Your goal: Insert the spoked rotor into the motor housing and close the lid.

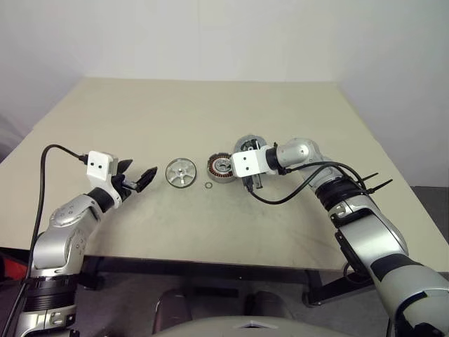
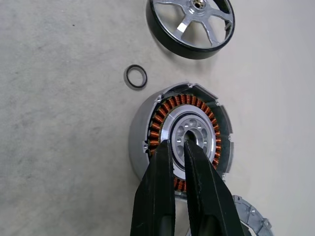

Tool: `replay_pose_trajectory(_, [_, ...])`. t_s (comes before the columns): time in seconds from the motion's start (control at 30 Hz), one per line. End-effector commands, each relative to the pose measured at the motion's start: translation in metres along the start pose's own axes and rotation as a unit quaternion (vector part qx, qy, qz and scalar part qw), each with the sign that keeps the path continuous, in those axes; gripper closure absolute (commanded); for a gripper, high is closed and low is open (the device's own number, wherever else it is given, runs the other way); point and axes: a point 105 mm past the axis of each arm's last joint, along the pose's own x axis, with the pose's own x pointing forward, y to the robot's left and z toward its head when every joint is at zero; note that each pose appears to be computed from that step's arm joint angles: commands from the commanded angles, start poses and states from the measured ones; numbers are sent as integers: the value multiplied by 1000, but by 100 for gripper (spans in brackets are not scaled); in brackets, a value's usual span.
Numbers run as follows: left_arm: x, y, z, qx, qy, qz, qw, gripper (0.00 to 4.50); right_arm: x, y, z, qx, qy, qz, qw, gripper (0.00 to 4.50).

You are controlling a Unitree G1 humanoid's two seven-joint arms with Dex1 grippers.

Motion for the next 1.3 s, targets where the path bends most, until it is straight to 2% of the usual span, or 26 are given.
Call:
replay_pose_trajectory(0.03, [0,-3,16,18,-25,-5,999,0,-10,-18,15,-4,-32,-32,999,407])
replay_pose_trajectory(0.17, [0,-3,16,16,-25,-6,1000,0,-13,-19,36,47,-107,-42,992,407])
replay_pose_trajectory(0.27, [-1,-4,15,10,-24,-10,1000,0,-16,-20,66,137,-202,-52,968,407])
replay_pose_trajectory(0.33, [0,-6,13,8,-20,-14,1000,0,-14,-6,79,159,-223,-25,961,407])
replay_pose_trajectory(0.43, [0,-6,13,7,-17,-17,1000,0,-8,9,81,180,-216,-5,960,407])
replay_pose_trajectory(0.6, [3,-7,15,10,-14,-24,1000,0,10,13,62,197,-167,-23,966,407])
replay_pose_trajectory(0.8, [3,-7,16,13,-13,-25,1000,0,40,21,57,178,-134,-17,975,407])
replay_pose_trajectory(1.03, [-3,-4,16,16,-12,-15,1000,0,54,22,58,175,-132,-15,976,407])
replay_pose_trajectory(1.3, [-6,-3,17,19,-12,-9,1000,0,63,21,37,182,-93,-29,979,407])
